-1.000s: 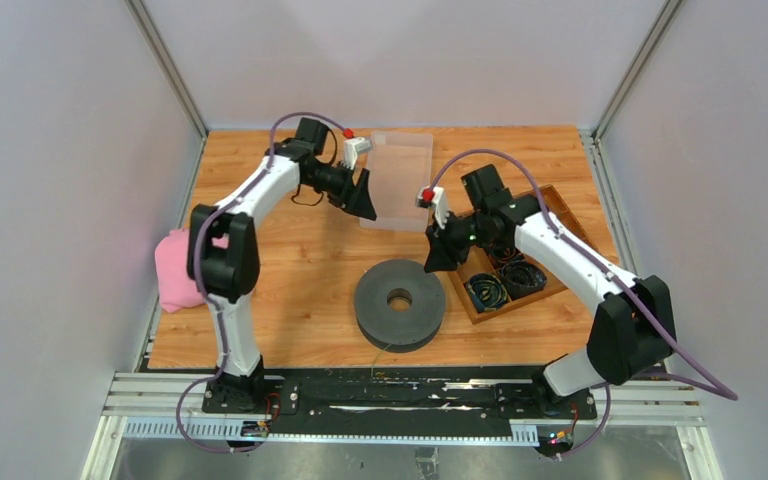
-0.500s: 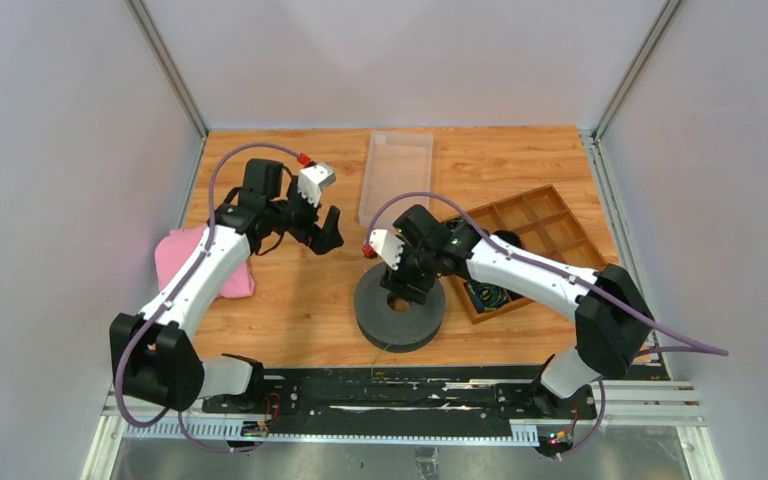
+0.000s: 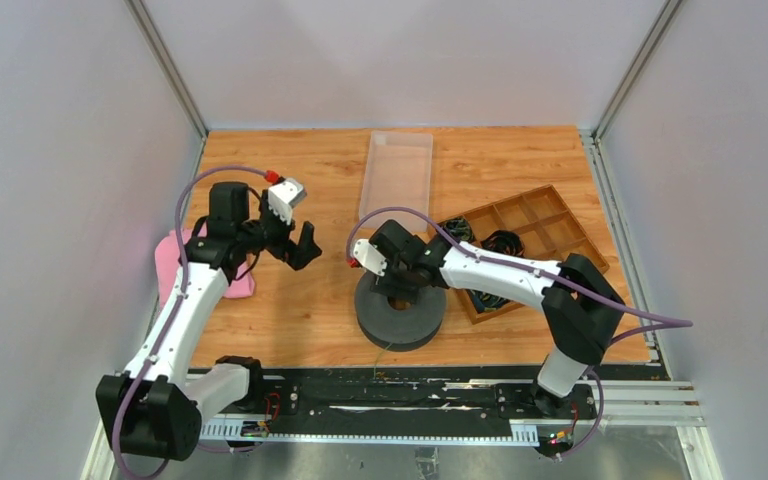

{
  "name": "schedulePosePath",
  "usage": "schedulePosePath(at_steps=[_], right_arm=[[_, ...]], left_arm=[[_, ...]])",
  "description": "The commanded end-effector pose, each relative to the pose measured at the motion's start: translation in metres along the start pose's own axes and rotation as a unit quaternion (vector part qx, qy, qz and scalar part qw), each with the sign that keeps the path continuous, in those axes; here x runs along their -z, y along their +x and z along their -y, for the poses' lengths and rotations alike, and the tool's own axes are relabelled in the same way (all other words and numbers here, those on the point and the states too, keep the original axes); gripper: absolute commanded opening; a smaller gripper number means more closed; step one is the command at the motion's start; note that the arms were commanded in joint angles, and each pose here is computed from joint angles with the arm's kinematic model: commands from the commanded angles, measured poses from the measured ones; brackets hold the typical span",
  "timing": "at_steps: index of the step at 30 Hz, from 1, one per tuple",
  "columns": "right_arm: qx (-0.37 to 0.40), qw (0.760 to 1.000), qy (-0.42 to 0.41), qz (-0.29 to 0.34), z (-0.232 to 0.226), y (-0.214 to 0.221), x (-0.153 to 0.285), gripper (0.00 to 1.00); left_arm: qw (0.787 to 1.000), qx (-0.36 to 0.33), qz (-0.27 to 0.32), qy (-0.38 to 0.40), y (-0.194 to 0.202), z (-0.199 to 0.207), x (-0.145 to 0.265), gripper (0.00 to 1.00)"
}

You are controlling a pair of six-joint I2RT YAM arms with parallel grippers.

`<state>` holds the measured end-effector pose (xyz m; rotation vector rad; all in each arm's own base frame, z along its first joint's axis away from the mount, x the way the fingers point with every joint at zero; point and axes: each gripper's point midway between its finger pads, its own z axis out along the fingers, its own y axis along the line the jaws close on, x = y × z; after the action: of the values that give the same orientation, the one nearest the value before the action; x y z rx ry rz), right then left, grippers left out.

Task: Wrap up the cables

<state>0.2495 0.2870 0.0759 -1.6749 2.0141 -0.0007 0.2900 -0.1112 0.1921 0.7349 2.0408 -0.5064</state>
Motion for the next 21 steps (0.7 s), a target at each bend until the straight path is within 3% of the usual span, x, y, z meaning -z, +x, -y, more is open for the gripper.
schedulePosePath(at_steps=[1,10,21], right_arm=[[-0.001,0.999,0.046,-0.011,0.023,-0.008,-0.001,0.68],[-0.043,0.997,0.067,-0.024,0.054,-0.009,-0.015,0.67],[-0.133,0.987,0.085,-0.03,0.075,-0.011,-0.032,0.64]], left_arm=[[0.997,-0.06,0.025,0.047,0.01,0.021,0.004,0.98],[0.981,-0.173,0.005,0.087,0.039,0.057,-0.01,0.98],[0.968,-0.2,-0.016,0.149,0.058,0.099,-0.038,0.94]])
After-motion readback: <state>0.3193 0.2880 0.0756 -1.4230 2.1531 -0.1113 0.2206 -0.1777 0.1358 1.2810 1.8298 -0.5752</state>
